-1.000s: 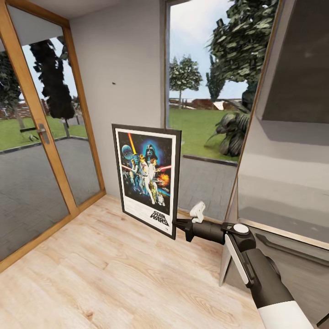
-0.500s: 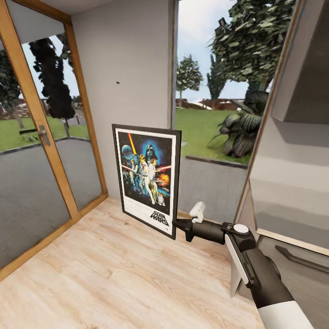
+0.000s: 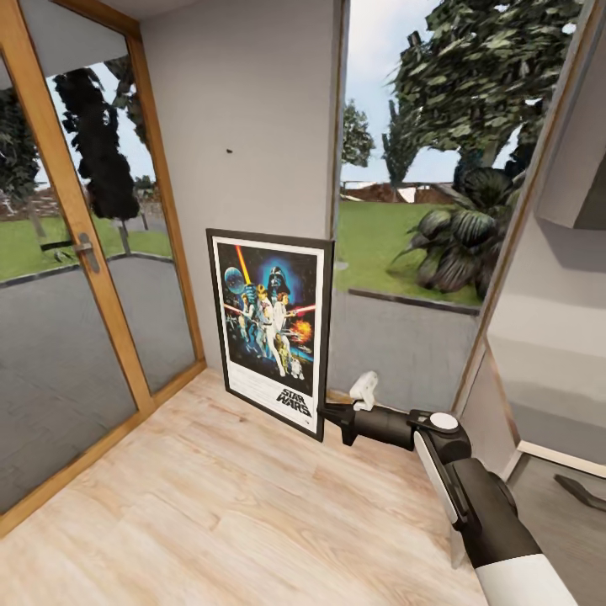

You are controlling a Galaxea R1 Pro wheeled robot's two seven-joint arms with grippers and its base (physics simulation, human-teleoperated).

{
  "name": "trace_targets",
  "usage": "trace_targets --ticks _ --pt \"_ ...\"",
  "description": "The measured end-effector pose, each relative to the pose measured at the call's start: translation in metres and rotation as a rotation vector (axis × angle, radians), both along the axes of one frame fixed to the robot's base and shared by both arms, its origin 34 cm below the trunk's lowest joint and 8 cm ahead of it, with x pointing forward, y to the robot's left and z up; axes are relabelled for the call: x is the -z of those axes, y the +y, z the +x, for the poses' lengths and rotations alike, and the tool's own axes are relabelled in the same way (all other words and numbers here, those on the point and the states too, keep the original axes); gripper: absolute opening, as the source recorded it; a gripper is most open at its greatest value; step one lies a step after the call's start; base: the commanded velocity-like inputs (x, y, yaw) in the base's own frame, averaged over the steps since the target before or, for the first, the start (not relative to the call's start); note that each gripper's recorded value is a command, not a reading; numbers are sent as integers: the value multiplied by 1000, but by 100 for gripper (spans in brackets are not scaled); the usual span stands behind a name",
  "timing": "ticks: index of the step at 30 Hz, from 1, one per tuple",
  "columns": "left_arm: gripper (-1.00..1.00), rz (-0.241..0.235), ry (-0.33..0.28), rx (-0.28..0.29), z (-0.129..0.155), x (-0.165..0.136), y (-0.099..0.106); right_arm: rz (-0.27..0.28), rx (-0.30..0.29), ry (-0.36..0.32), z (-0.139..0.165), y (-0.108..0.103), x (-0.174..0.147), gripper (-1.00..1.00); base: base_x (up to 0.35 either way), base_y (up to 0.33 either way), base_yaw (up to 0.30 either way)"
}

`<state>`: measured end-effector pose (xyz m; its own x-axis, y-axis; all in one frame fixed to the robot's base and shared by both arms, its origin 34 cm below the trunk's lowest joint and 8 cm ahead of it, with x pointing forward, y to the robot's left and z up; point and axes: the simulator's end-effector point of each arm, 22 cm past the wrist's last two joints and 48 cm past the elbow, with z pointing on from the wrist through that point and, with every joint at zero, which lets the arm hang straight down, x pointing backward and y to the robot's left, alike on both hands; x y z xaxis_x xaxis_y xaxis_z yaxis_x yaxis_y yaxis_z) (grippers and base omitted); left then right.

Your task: Pick up the poster from the kitchen countertop and hang it on one of the wall nails in the kitchen.

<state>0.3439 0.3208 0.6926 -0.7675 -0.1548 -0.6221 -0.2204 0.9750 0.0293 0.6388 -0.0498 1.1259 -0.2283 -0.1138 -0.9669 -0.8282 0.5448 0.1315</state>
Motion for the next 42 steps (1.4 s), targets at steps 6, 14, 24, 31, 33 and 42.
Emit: trace_targets --ticks 6,14,24,31,33,42 --pt "100 0 1 0 0 0 0 0 0 0 0 0 0 -100 191 256 0" --pt "100 0 1 0 0 0 0 0 0 0 0 0 0 -100 191 257 0" --pt "100 0 0 0 0 0 0 0 0 0 0 0 0 -100 191 258 0" --pt "100 0 0 0 0 0 0 0 0 0 0 0 0 -100 191 258 0" --pt "100 0 0 0 0 0 0 0 0 0 0 0 0 -100 191 258 0" --pt "100 0 0 1 0 0 0 0 0 0 0 0 0 -100 191 258 0"
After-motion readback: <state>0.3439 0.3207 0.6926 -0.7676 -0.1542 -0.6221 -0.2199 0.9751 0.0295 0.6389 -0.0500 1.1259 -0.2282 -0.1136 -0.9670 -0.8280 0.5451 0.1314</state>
